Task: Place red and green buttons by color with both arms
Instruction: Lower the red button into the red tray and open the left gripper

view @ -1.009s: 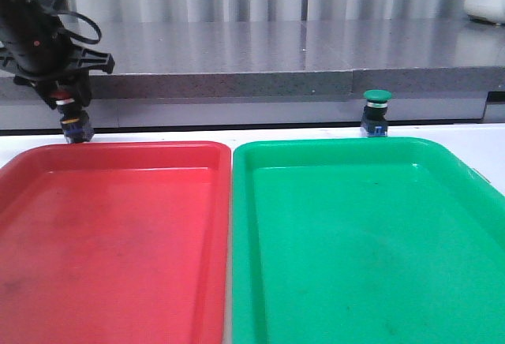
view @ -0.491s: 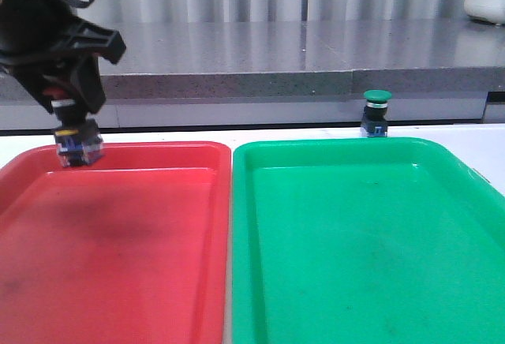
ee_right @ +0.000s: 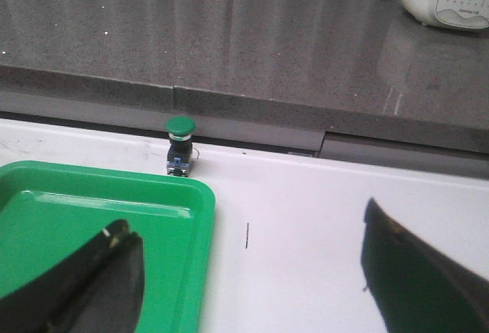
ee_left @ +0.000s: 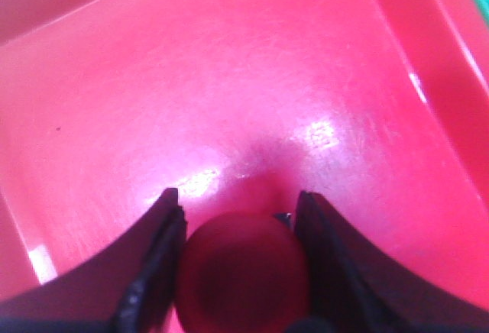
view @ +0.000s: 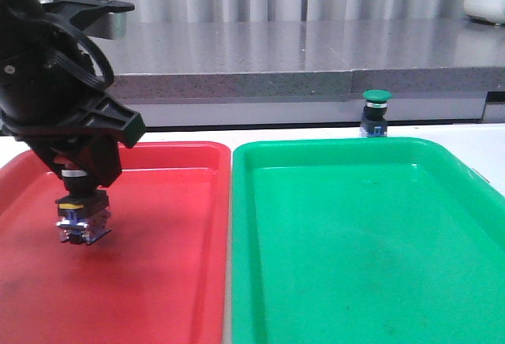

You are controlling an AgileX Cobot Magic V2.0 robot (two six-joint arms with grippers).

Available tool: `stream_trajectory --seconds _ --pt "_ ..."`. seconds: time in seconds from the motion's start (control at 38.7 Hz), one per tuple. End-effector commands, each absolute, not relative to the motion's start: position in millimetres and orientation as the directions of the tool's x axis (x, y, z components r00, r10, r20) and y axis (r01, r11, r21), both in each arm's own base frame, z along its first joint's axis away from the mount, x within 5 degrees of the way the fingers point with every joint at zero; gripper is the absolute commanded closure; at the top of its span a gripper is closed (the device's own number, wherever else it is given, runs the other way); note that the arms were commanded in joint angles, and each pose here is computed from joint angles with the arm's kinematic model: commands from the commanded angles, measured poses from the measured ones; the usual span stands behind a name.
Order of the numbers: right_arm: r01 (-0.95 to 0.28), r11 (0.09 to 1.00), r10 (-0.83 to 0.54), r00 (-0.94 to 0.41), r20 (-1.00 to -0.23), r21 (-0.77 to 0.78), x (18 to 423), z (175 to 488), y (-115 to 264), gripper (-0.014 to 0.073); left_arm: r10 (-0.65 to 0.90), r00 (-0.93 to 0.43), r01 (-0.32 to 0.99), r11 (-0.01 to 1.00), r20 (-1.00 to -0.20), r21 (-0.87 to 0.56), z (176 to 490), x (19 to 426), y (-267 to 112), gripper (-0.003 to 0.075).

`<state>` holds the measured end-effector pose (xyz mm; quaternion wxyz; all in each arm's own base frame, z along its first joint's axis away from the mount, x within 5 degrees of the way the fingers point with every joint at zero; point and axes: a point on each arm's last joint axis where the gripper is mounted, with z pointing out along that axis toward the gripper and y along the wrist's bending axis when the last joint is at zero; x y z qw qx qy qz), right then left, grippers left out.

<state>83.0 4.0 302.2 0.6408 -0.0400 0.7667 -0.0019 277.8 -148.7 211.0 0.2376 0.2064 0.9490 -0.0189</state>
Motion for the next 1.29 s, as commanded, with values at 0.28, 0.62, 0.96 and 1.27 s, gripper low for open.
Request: stream_trajectory --seconds 0.28,0.62,0.96,1.27 --pt "-0.049 0.997 -0.061 -0.079 -0.995 -0.057 84.4 319.8 3.7 -0.0006 0.342 -0.735 0.399 0.916 -0.585 0.035 230.5 278.5 -152.7 0.0739" --pt "-0.049 0.997 -0.061 -0.079 -0.995 -0.057 84.4 319.8 3.7 -0.0006 0.343 -0.745 0.395 0.918 -0.572 0.037 229.7 277.6 -151.8 0.0676" --pt "-0.049 0.997 -0.061 -0.079 -0.995 -0.057 84.4 319.8 3.7 -0.0006 0.346 -0.757 0.391 0.92 -0.555 0.04 228.7 276.3 -150.8 0.0496" --pt "-0.049 0.997 -0.061 -0.079 -0.995 -0.057 84.4 319.8 3.7 -0.0006 0.328 -0.772 0.379 0.925 -0.544 0.021 228.0 275.1 -151.1 0.026"
